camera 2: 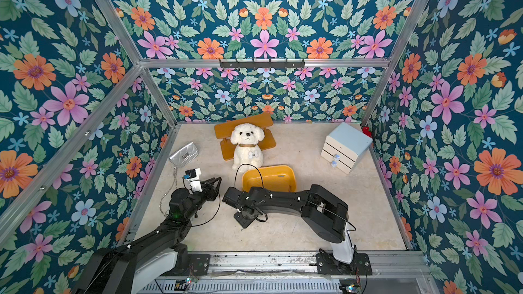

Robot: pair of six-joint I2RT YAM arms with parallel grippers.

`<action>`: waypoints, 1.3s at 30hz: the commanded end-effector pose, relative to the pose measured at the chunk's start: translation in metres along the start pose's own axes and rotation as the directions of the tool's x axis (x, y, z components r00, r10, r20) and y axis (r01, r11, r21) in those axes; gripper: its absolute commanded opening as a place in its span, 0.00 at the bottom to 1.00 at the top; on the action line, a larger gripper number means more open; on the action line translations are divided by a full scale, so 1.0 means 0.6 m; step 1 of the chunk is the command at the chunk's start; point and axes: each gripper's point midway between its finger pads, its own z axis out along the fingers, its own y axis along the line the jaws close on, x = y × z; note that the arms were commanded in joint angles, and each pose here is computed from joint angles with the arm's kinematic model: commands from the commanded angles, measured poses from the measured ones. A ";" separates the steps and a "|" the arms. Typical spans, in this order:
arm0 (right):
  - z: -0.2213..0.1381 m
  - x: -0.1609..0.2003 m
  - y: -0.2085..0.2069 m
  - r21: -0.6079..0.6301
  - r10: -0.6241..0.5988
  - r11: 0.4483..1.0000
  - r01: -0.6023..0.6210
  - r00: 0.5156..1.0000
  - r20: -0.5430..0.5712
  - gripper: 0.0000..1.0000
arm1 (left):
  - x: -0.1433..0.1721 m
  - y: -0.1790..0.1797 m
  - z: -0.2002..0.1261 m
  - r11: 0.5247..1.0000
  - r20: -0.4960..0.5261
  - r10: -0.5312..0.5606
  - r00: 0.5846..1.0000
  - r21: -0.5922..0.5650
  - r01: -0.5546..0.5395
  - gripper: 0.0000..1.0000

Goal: Put the screws on the desktop into the storage box
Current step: Pick up the screw from the center of the board, then place the screw in the storage box, then reset both arms

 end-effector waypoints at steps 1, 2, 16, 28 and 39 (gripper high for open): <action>-0.012 0.000 -0.010 0.014 0.011 1.000 -0.011 1.000 0.011 0.05 | -0.011 -0.016 0.002 0.999 0.022 0.004 1.000 0.047 -0.005 0.45; -0.016 0.000 -0.014 0.019 0.014 1.000 -0.014 1.000 0.015 0.05 | -0.010 -0.016 0.002 0.999 0.018 0.003 1.000 0.051 -0.004 0.44; -0.121 -0.049 -0.153 0.101 0.153 0.980 -0.173 0.971 0.184 0.06 | 0.017 -0.115 0.017 0.949 -0.071 0.082 0.994 0.310 -0.056 0.41; -0.051 -0.060 -0.242 0.140 0.233 0.958 -0.249 0.965 0.122 0.16 | 0.055 -0.168 0.035 0.901 -0.158 0.182 0.971 0.422 -0.100 0.41; -0.124 -0.079 -0.287 0.197 0.199 0.943 -0.270 0.927 0.318 0.41 | 0.001 -0.124 0.075 0.968 -0.152 0.197 0.969 0.189 -0.167 0.52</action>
